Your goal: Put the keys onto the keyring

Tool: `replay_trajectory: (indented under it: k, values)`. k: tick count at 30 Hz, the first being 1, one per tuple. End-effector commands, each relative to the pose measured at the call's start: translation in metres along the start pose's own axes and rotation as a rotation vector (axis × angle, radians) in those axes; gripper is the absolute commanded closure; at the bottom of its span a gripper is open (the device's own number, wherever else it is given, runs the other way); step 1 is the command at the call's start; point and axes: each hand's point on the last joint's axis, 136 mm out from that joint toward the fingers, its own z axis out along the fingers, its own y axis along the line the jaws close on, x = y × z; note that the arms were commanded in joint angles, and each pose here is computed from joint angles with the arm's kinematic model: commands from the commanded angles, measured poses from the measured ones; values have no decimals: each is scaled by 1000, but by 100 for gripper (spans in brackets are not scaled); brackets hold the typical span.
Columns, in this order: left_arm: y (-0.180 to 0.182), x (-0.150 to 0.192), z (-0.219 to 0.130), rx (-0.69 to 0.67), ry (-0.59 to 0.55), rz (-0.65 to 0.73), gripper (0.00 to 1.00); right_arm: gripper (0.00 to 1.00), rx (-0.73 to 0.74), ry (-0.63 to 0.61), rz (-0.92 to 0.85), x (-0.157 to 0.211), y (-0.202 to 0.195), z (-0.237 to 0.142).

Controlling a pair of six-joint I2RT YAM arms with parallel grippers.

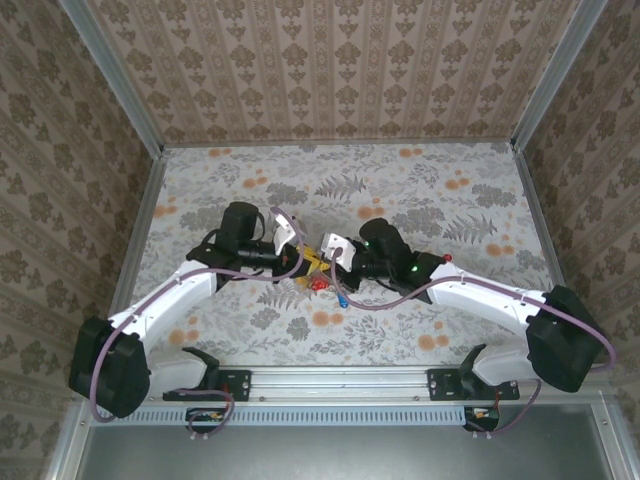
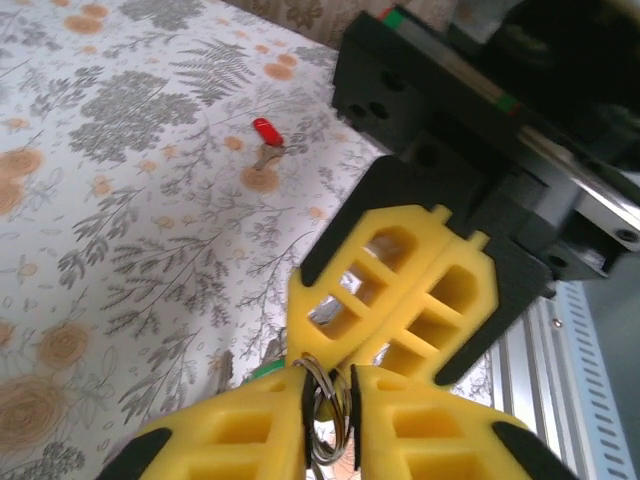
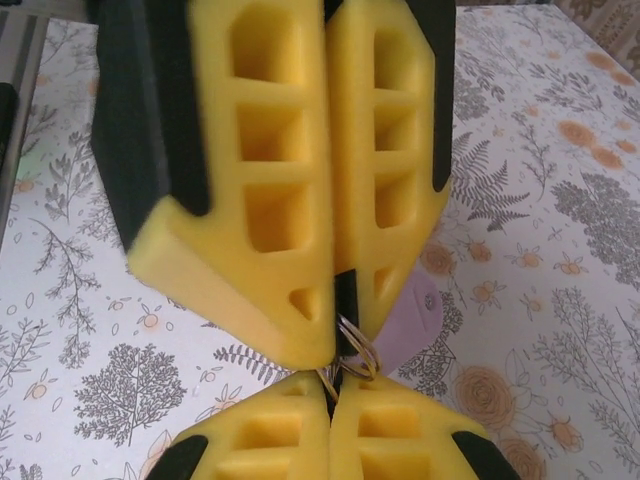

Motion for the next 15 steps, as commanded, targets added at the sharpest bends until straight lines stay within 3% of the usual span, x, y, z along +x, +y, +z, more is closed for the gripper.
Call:
replay_trajectory:
  k: [1, 6, 12, 15]
  values:
    - [11, -19, -4, -98, -32, 46, 73, 100, 12, -15, 46, -16, 1, 1]
    - [10, -21, -1, -103, -34, 33, 69, 100, 52, 12, 65, -11, -2, 6]
    - [11, -18, -3, -115, -5, 13, 83, 100, 57, 11, 66, -10, -2, 6]
    - [10, -16, -4, -114, 10, 15, 81, 100, 58, 10, 66, -10, -2, 6]
